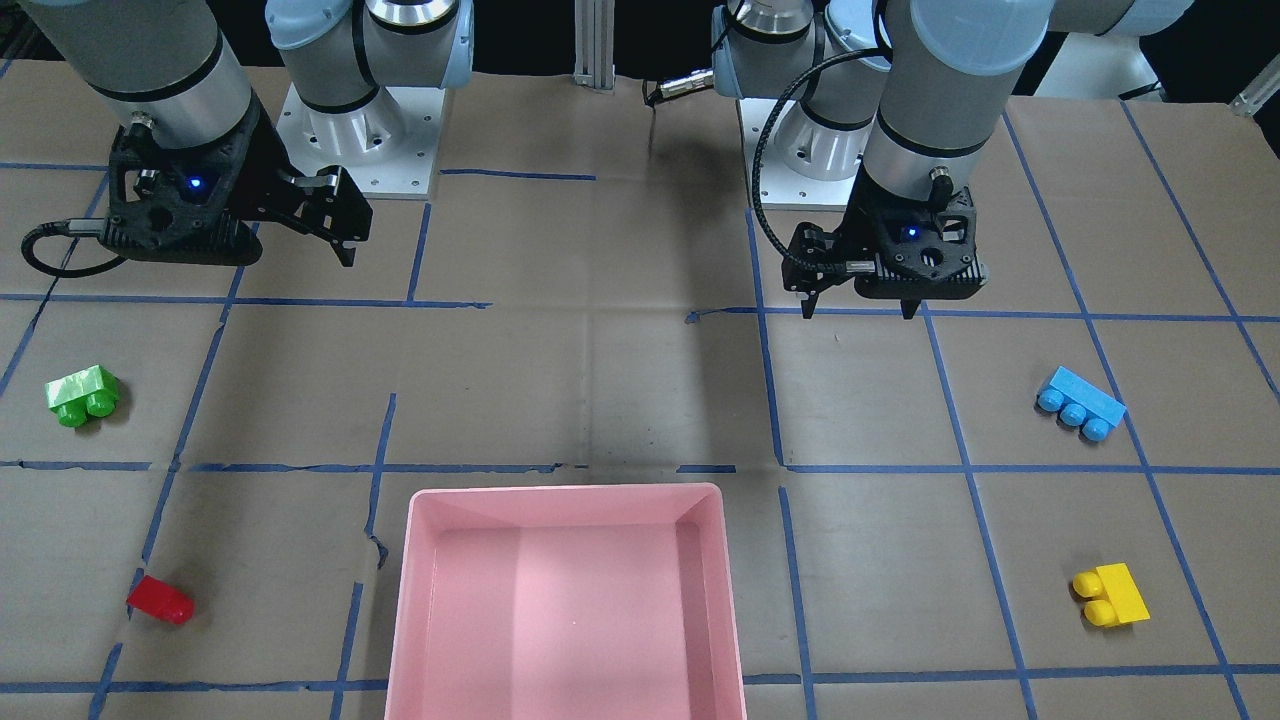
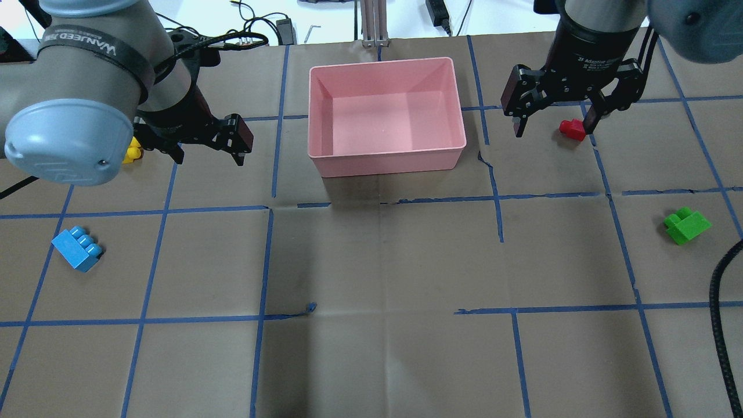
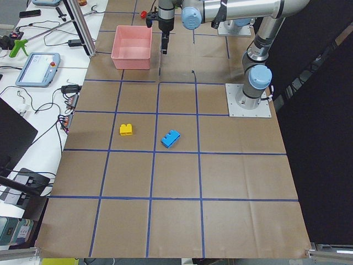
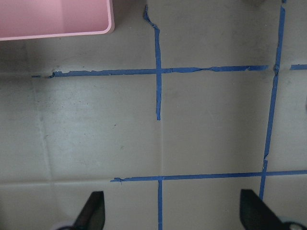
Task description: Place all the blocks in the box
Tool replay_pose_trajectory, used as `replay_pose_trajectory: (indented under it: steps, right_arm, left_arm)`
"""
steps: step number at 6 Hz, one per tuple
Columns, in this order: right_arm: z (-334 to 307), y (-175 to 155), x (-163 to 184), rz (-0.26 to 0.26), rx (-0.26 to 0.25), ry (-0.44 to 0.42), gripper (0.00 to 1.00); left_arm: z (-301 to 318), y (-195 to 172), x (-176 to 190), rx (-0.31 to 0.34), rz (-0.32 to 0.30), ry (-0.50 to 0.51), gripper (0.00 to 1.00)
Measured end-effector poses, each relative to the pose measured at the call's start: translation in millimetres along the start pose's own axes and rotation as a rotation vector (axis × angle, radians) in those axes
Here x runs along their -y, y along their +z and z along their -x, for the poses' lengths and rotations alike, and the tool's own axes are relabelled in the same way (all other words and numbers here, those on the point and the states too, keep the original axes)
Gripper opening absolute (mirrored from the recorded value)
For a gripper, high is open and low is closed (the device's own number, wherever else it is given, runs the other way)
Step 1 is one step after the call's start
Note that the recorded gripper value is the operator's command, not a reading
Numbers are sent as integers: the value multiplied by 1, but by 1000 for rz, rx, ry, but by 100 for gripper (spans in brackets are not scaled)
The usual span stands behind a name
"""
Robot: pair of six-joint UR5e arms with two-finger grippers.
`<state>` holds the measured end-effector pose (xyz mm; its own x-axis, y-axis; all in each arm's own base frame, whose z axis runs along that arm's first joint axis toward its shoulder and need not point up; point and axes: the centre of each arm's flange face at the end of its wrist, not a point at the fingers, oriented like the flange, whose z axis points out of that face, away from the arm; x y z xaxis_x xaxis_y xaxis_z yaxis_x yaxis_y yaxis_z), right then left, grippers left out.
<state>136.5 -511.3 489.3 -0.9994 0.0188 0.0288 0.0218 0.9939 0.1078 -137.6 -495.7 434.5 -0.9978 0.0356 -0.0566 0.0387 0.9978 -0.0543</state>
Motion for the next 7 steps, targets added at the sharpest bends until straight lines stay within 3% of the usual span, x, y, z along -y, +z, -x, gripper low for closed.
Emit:
replay_pose_trajectory:
  steps: [2,4,7]
  right_arm:
    - [-4,0,3,-1,1,3,100]
    - [-15,-2,6,-7,2,17,100]
    - [-91,-2,22,-21,9,-79,100]
  left_arm:
    - [-5,-2,-1,-56,1,-5,99]
    - [-4,-2,-2,-63,5,-9,99]
    - [65,2,8,-53,8,-7,96]
